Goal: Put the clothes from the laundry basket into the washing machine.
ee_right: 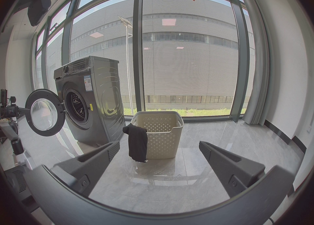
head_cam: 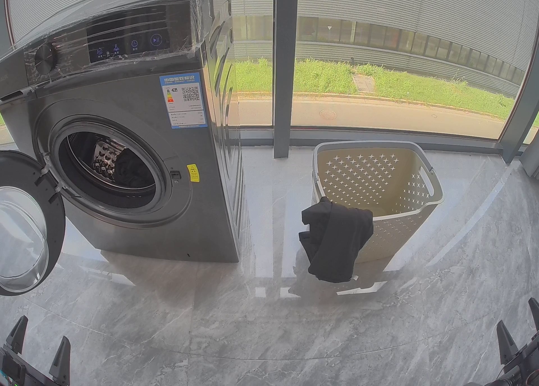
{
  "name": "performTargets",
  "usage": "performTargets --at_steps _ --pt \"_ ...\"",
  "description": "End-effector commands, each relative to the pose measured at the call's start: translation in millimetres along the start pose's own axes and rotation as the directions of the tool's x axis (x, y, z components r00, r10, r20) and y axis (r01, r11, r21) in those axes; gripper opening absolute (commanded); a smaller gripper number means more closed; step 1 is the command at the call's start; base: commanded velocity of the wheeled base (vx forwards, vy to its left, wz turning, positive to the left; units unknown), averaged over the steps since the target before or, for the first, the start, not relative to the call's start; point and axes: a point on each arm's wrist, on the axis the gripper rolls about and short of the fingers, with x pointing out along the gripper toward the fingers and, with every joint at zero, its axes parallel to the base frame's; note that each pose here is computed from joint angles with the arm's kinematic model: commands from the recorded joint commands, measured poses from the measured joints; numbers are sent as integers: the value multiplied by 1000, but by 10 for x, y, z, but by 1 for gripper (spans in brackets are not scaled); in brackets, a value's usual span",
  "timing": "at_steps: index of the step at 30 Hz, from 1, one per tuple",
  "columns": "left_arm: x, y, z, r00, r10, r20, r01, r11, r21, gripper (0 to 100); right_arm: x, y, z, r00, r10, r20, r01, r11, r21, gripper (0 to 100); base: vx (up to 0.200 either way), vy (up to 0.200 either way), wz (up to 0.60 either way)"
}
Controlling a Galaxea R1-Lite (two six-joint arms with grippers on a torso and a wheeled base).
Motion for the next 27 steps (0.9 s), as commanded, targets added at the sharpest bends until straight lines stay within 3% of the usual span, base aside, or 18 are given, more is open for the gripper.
performTargets --at_steps 1,12,18,27 --pt "0 0 -47 1000 0 0 0 1000 -3 100 1 0 -52 1000 1 -2 -1 1000 0 100 200 0 0" --pt "0 1 -49 1000 3 -2 -3 1000 -3 100 1 0 -52 1000 1 -2 -1 1000 0 100 200 0 0" --pt "0 1 -49 1000 2 -2 -2 1000 -1 100 1 0 -52 1000 1 -2 -1 1000 0 100 0 0 0" --pt "0 1 -49 1000 2 -2 -2 1000 -1 100 1 0 -52 1000 1 -2 -1 1000 0 100 0 -200 0"
